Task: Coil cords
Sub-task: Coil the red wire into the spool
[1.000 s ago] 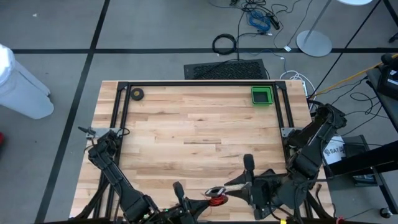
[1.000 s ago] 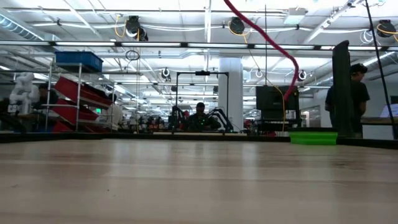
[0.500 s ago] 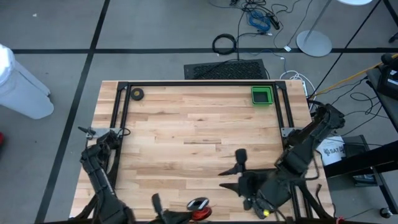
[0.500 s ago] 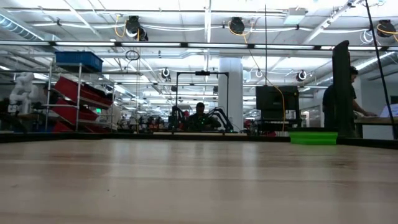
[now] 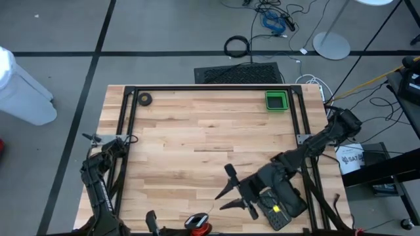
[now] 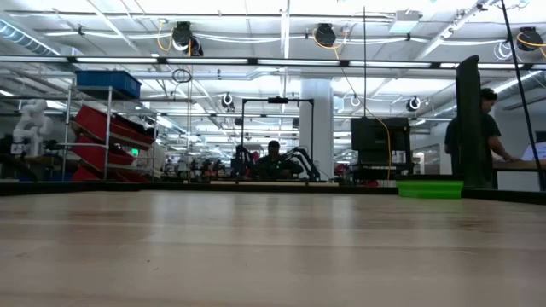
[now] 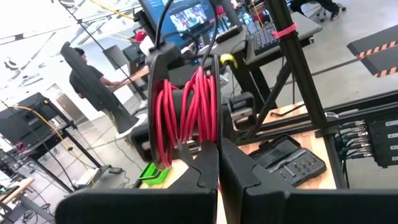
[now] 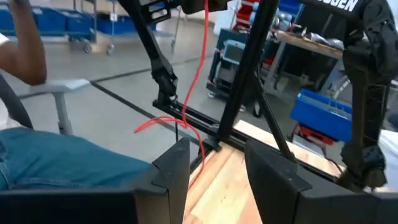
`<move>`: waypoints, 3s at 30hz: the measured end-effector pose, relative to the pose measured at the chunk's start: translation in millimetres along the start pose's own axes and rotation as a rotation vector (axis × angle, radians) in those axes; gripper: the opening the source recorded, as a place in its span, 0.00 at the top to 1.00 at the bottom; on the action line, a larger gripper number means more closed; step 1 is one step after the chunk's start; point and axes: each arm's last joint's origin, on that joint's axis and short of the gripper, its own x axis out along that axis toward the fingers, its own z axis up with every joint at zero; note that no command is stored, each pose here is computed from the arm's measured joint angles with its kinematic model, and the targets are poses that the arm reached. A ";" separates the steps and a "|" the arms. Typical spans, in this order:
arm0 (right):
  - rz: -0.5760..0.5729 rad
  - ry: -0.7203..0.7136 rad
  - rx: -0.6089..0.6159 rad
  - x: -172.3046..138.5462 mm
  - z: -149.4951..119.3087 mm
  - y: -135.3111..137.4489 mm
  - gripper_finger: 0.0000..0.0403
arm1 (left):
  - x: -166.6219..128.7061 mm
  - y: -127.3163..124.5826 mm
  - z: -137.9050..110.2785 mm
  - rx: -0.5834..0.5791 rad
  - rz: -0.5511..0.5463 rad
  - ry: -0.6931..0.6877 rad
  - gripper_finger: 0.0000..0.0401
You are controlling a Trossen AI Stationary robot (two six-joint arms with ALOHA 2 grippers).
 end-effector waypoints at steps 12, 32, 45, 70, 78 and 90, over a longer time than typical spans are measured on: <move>0.106 -0.098 0.014 16.7 -39.3 -4.8 0.65 | 0.7 2.4 1.1 -0.006 0.008 0.001 1.00; -0.032 -0.037 -0.095 111.7 -96.5 -18.1 0.58 | 0.1 3.1 1.1 0.010 0.035 0.006 1.00; 0.004 0.124 -0.091 111.0 -107.8 -20.5 0.98 | -6.2 2.4 1.7 0.015 0.039 0.002 1.00; -0.192 0.777 0.184 39.4 -101.9 -54.5 0.97 | -66.4 1.4 16.5 -0.003 0.023 -0.038 1.00; -0.119 0.604 0.152 17.2 -46.1 -26.4 0.83 | -53.8 2.6 16.7 -0.004 0.047 -0.026 1.00; 0.142 0.104 0.006 50.7 -15.8 14.3 0.71 | -41.2 3.7 15.9 0.004 0.072 -0.013 1.00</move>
